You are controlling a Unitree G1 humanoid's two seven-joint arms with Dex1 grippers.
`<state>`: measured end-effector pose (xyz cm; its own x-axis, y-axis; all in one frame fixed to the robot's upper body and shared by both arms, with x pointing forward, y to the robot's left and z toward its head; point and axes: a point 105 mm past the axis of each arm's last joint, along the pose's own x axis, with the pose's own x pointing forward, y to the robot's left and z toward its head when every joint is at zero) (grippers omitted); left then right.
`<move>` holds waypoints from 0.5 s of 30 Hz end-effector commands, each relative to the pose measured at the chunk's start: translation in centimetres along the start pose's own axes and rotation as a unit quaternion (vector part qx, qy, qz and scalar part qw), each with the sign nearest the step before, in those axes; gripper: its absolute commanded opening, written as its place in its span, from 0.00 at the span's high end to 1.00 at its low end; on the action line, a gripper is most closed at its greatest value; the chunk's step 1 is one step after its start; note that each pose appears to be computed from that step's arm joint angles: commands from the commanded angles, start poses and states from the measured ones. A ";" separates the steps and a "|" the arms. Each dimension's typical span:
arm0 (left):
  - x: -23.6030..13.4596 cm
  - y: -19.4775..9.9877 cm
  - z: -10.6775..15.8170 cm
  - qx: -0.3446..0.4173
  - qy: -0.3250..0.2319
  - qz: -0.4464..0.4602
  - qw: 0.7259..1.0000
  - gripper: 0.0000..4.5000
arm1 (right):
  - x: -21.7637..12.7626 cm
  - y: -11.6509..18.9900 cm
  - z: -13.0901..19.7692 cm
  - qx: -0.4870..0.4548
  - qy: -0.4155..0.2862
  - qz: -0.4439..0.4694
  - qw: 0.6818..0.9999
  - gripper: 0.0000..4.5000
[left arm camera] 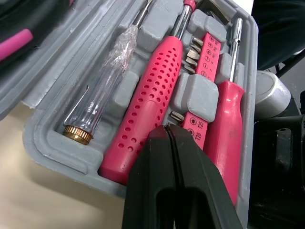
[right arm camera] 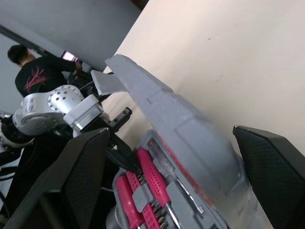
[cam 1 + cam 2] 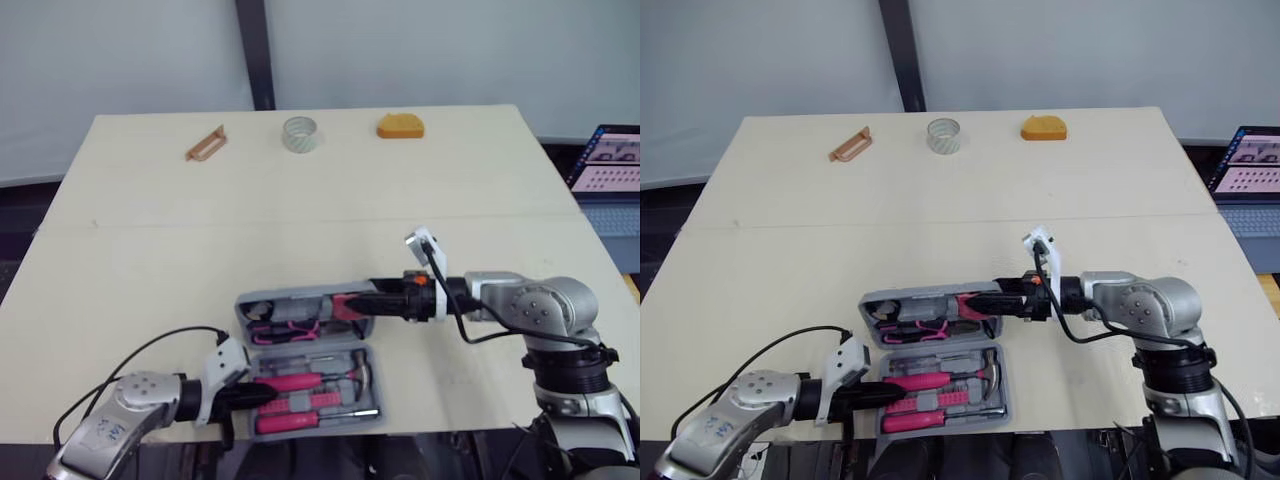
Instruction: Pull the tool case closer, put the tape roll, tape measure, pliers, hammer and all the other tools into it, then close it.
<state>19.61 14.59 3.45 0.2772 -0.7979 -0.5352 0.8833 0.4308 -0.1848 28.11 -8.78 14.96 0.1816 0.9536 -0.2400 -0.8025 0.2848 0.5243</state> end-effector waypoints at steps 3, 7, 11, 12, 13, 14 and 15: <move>-1.0 -0.5 0.5 -0.026 -0.017 0.018 0.999 1.00 | -0.3 1.9 0.3 -0.035 0.017 0.041 0.998 0.02; -4.4 -1.4 1.2 -0.041 -0.013 0.034 0.998 1.00 | -0.9 2.7 -0.1 -0.048 0.035 0.055 0.997 0.02; -7.7 -0.6 1.3 -0.039 0.010 0.073 0.997 1.00 | -1.2 3.6 -0.4 -0.055 0.049 0.073 0.995 0.02; -8.3 -0.1 1.6 -0.038 0.007 0.082 0.996 1.00 | -1.2 3.8 -0.6 -0.056 0.054 0.077 0.994 0.02; -8.8 0.5 1.9 -0.037 0.002 0.094 0.995 1.00 | -1.3 4.0 -0.8 -0.057 0.060 0.082 0.993 0.02; -9.2 1.0 2.1 -0.035 -0.002 0.103 0.994 1.00 | -1.3 4.2 -1.1 -0.057 0.064 0.086 0.993 0.02; -9.5 1.3 2.3 -0.033 -0.005 0.110 0.993 1.00 | -1.3 4.4 -1.3 -0.056 0.068 0.089 0.992 0.02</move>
<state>18.80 21.30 9.51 0.4507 -0.6861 -0.5711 0.7775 0.6161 -0.1265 24.70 -9.27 15.99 0.0161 0.9596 -0.2809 -0.8619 0.1558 0.4826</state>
